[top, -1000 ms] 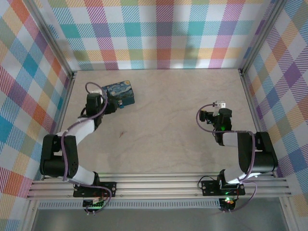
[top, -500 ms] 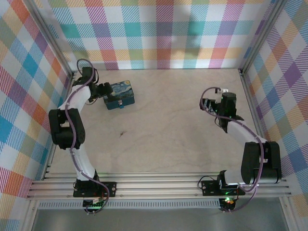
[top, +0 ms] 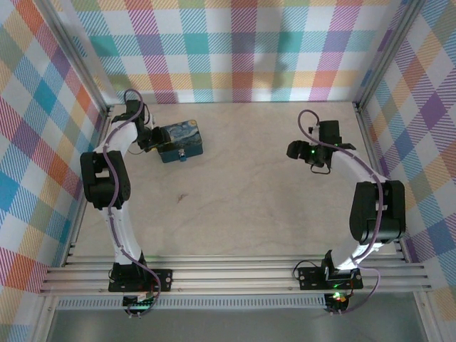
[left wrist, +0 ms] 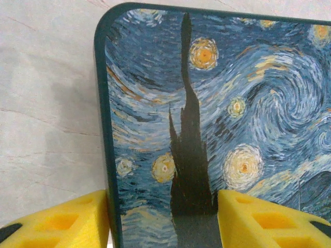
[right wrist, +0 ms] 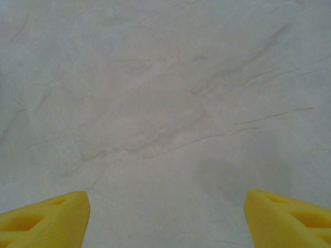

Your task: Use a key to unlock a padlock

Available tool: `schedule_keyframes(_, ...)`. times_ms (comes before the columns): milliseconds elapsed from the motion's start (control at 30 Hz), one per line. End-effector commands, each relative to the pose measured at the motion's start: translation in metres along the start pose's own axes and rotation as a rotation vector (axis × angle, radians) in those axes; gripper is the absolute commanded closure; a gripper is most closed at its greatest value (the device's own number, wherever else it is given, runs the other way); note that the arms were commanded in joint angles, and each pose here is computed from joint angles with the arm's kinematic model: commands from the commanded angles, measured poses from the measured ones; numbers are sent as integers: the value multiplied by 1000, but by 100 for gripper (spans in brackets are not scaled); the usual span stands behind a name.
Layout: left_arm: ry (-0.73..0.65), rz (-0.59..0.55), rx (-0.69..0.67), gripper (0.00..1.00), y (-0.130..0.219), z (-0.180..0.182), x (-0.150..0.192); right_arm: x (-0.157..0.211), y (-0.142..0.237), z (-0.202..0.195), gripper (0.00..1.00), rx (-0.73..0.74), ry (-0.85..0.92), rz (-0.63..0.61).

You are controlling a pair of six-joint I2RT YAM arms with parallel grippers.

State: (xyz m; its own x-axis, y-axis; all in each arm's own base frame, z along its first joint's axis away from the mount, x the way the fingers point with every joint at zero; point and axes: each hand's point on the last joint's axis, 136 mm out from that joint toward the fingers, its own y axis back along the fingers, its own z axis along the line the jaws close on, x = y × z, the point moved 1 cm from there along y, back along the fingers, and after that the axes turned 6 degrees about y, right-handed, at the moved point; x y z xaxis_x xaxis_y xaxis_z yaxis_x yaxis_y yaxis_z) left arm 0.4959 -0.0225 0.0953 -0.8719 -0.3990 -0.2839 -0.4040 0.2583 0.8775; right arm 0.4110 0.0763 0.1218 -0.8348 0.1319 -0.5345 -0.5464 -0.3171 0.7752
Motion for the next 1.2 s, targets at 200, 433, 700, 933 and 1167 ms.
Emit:
schedule_keyframes(200, -149, 292, 16, 52, -34, -43, 100, -3, -19, 59, 22, -98, 5, 97)
schedule_keyframes(433, -19, 290, 52, 54, -48, -78, 116, 2, -29, 102, 23, -182, -20, 130)
schedule_keyframes(700, -72, 314, 110, 55, -72, -130, 138, 8, -43, 125, 24, -247, -91, 184)
schedule_keyframes(933, -148, 327, 169, 56, -81, -176, 146, 11, -51, 114, 25, -168, -74, 218)
schedule_keyframes(1167, -182, 341, 218, 56, -82, -209, 157, 17, -53, 107, 27, -120, -71, 261)
